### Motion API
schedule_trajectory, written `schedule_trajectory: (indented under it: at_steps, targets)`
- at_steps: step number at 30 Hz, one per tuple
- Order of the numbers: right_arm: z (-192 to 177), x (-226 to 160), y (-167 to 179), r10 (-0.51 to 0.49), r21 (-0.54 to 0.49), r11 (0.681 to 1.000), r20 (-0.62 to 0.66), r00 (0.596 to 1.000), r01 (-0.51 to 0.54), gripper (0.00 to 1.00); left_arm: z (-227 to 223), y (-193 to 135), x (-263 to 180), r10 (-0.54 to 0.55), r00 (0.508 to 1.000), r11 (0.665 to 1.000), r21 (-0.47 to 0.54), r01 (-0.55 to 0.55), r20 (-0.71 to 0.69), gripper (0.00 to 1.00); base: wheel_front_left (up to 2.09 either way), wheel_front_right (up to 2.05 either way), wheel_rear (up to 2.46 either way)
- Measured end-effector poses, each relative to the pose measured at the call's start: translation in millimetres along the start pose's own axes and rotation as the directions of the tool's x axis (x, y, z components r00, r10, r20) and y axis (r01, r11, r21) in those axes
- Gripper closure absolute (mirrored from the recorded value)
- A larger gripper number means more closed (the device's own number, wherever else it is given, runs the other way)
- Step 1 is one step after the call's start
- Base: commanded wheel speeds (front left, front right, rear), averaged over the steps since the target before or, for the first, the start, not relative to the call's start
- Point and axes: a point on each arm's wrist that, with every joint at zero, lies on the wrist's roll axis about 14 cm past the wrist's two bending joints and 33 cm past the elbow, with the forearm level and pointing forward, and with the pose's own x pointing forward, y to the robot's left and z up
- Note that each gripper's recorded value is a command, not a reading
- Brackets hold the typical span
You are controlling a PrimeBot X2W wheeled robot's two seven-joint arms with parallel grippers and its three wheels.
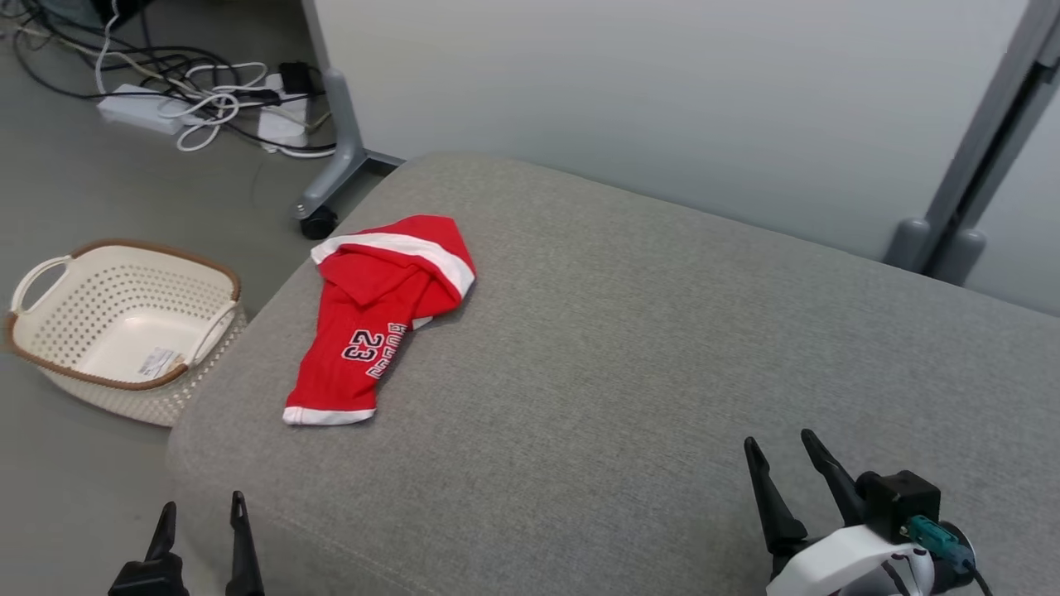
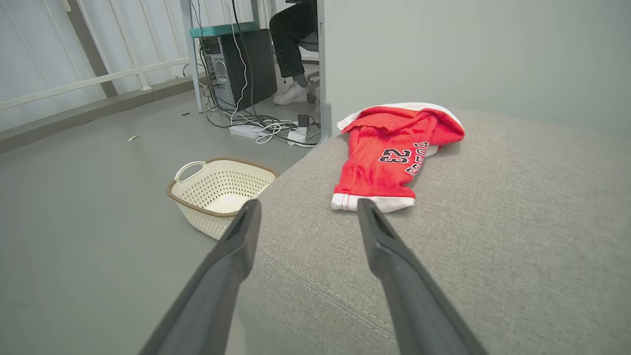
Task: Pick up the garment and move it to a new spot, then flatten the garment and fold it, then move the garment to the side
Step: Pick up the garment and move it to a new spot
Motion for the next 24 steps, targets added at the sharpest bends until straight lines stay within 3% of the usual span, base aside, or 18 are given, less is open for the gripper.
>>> schedule_trajectory:
  at_steps: [4,10,17,24]
  targets:
    - [-2,13,16,0.059,0.000,0.998,-0.009,0.998,-0.059,0.00,-5,19,-8,0.065,0.998,0.998,-0.009,-0.065,-0.018,0.00,0.00,0.00,0.00]
    - [-6,15,18,0.065,0.001,0.998,-0.020,0.998,-0.065,0.00,-9,22,-10,0.077,0.996,0.997,-0.029,-0.078,-0.034,0.00,0.00,0.00,0.00]
    - [-6,11,8,0.037,-0.005,0.999,-0.017,0.999,-0.037,0.00,-18,10,-5,0.024,0.997,0.998,-0.058,-0.028,-0.066,0.00,0.00,0.00,0.00]
    - [-8,12,-17,-0.013,-0.028,1.000,-0.011,1.000,0.012,0.00,-2,-20,42,-0.042,0.998,0.996,-0.083,0.037,-0.056,0.00,0.00,0.00,0.00]
